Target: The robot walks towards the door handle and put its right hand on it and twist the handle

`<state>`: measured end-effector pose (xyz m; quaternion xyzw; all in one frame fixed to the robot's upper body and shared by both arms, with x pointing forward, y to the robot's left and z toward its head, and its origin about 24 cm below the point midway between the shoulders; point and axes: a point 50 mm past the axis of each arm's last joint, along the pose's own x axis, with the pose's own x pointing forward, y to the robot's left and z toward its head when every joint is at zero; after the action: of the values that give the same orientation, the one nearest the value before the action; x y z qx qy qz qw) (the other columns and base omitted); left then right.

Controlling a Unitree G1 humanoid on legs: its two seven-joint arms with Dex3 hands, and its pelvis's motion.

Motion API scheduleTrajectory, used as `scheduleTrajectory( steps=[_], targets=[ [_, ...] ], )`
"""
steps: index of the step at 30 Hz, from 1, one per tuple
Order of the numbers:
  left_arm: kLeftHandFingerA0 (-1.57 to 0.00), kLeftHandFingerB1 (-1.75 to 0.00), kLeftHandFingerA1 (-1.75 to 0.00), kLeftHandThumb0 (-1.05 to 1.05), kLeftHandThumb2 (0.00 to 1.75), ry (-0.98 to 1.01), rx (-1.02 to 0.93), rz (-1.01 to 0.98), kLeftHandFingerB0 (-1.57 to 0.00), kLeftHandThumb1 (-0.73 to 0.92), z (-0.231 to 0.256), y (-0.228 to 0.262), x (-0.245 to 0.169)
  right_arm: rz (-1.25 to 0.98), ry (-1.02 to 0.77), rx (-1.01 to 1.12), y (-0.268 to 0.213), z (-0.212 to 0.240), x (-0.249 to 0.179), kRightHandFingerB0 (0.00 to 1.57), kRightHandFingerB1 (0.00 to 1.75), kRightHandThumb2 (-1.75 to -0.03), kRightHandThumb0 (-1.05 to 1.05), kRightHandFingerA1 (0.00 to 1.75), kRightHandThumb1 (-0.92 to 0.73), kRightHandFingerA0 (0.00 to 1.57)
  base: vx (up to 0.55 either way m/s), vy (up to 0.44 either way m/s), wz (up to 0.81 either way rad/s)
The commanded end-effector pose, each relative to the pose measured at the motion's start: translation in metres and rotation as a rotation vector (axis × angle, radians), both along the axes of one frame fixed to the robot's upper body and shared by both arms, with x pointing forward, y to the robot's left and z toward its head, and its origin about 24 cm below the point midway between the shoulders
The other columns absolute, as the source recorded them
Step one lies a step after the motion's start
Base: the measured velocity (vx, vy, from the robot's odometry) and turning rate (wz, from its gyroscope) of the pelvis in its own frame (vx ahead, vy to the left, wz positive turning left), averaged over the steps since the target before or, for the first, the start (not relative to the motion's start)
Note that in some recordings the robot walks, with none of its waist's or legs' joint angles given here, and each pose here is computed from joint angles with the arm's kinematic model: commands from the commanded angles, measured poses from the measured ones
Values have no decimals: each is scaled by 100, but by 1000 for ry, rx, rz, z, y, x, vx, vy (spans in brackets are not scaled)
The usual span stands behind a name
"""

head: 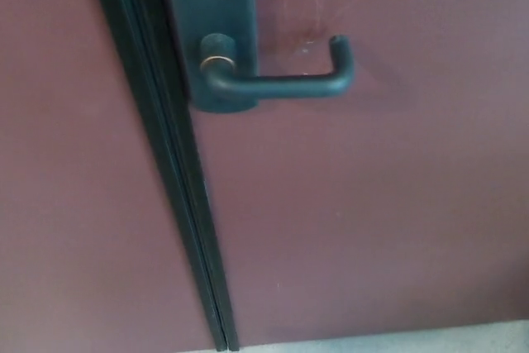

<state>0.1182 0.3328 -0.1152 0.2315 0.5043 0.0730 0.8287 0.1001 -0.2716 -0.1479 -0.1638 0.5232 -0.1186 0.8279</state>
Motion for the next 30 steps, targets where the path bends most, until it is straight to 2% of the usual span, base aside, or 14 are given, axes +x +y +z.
scheduleTrajectory(
  steps=[1,6,14,16,20,21,22,24,25,26,27,28,30],
  targets=[
    [-59,-39,-44,-33,58,8,3,0,-48,58,1,3,-2,13,17,11,4,-2,-1,26,44,-77,-42,59,-50,59,60,232,31],
    [-59,-39,-44,-33,58,4,8,-12,-48,58,2,4,0,12,11,23,4,-2,-1,26,44,-77,-41,59,-50,58,51,173,-2],
    [-59,-40,-44,-32,57,7,9,-3,-49,58,2,5,-1,8,26,37,7,-3,-2,27,45,-77,-43,58,-50,56,0,0,0],
    [-60,-40,-44,-32,57,10,11,-2,-50,58,2,5,-2,3,29,46,7,-4,-4,25,44,-78,-42,63,-49,62,0,0,0],
    [-61,-40,-45,-33,57,21,19,-15,-50,58,2,5,-3,10,32,48,8,-4,-4,24,44,-78,-42,63,-50,62,0,0,0],
    [-62,-40,-45,-32,57,20,18,-15,-50,58,2,5,-3,11,34,49,8,-4,-4,32,35,-63,-36,57,-65,68,0,0,0],
    [-56,-51,-55,-40,76,20,19,-17,-46,48,2,5,-3,7,34,52,8,-4,-4,30,33,-60,-35,61,-65,70,0,0,0],
    [-56,-51,-55,-40,76,18,26,-26,-46,48,2,5,0,3,27,54,8,-4,-1,30,33,-59,-35,59,-64,70,0,0,0],
    [-57,-51,-55,-40,76,17,26,-25,-46,48,2,4,0,7,27,53,8,-4,-1,29,33,-60,-35,61,-65,70,0,0,0],
    [-63,-40,-45,-33,57,17,26,-24,-51,58,2,4,0,7,27,52,8,-4,-1,29,33,-60,-35,61,-65,70,0,0,0],
    [-63,-40,-45,-33,57,17,25,-23,-51,58,2,4,0,5,27,52,8,-4,-2,29,33,-60,-35,61,-65,70,0,0,0],
    [-65,-40,-46,-33,57,18,25,-26,-51,58,2,4,0,7,29,50,7,-4,-3,25,44,-78,-43,61,-51,62,0,0,0],
    [-65,-40,-46,-33,57,17,19,-27,-51,59,2,4,0,-7,21,47,3,-3,-4,27,45,-78,-44,59,-51,59,0,0,0]
  ],
)
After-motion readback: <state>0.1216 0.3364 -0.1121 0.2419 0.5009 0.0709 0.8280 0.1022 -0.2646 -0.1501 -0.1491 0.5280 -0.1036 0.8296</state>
